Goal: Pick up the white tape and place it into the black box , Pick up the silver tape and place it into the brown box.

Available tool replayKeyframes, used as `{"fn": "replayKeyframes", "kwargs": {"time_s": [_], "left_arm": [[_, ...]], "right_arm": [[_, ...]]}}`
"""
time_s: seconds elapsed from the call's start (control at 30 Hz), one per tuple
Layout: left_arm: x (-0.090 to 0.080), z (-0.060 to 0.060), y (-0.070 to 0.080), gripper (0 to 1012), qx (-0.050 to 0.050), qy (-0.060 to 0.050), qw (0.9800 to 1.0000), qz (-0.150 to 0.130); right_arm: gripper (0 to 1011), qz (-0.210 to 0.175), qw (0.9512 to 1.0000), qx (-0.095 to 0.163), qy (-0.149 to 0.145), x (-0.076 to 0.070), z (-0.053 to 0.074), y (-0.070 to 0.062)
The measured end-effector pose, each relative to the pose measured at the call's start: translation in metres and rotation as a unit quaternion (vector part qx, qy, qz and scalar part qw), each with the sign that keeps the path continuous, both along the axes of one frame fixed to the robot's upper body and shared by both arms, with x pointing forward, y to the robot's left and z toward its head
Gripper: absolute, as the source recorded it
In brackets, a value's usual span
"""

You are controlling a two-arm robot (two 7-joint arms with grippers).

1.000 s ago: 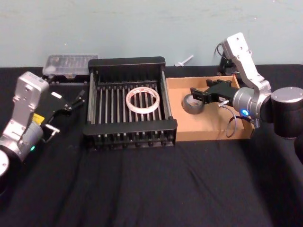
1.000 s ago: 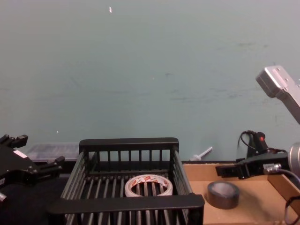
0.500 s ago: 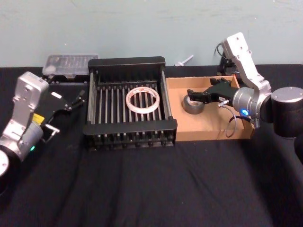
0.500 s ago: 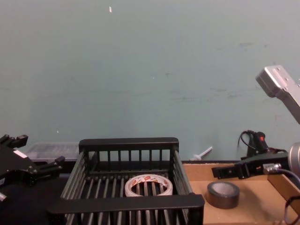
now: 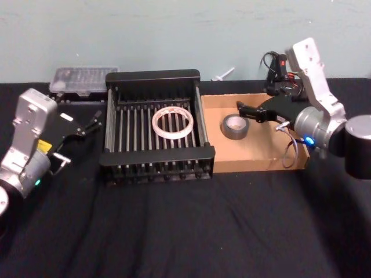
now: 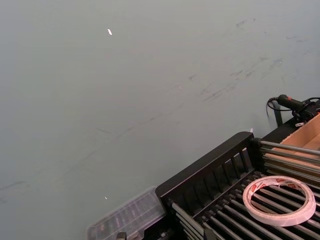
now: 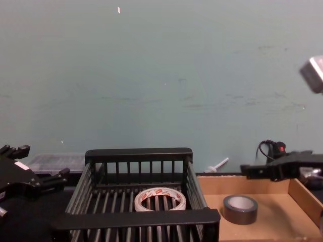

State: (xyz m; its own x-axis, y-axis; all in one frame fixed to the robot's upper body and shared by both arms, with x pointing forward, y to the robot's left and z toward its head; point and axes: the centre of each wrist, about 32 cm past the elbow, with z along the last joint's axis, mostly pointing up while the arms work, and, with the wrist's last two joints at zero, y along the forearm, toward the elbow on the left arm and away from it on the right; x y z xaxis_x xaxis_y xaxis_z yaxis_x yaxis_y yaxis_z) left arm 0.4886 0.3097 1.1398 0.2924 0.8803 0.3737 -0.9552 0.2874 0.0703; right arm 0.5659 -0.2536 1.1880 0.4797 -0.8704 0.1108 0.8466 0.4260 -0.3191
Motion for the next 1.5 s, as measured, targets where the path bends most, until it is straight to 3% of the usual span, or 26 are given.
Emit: {"fn": "replayKeyframes", "kwargs": {"time_s": [0.3, 0.67, 1.07, 1.5], "left_arm": [[0.0, 0.0, 0.0, 1001, 0.0, 0.0, 1.0, 0.0], [0.0, 0.0, 0.0, 1001, 0.0, 0.0, 1.0, 0.0], [0.0, 0.0, 0.0, 1001, 0.0, 0.0, 1.0, 0.0], [0.0, 0.0, 0.0, 1001, 0.0, 0.0, 1.0, 0.0]], "right_arm": [[1002, -0.016, 0.9957, 0.006, -0.091, -0.031, -0.011, -0.01], [1002, -0.036, 0.9886, 0.003, -0.147, -0.05, -0.03, -0.011], [1002, -0.048, 0.9876, -0.012, -0.149, -0.053, -0.043, -0.01], [1002, -0.048, 0.9876, -0.012, -0.149, -0.053, -0.043, -0.01]]}}
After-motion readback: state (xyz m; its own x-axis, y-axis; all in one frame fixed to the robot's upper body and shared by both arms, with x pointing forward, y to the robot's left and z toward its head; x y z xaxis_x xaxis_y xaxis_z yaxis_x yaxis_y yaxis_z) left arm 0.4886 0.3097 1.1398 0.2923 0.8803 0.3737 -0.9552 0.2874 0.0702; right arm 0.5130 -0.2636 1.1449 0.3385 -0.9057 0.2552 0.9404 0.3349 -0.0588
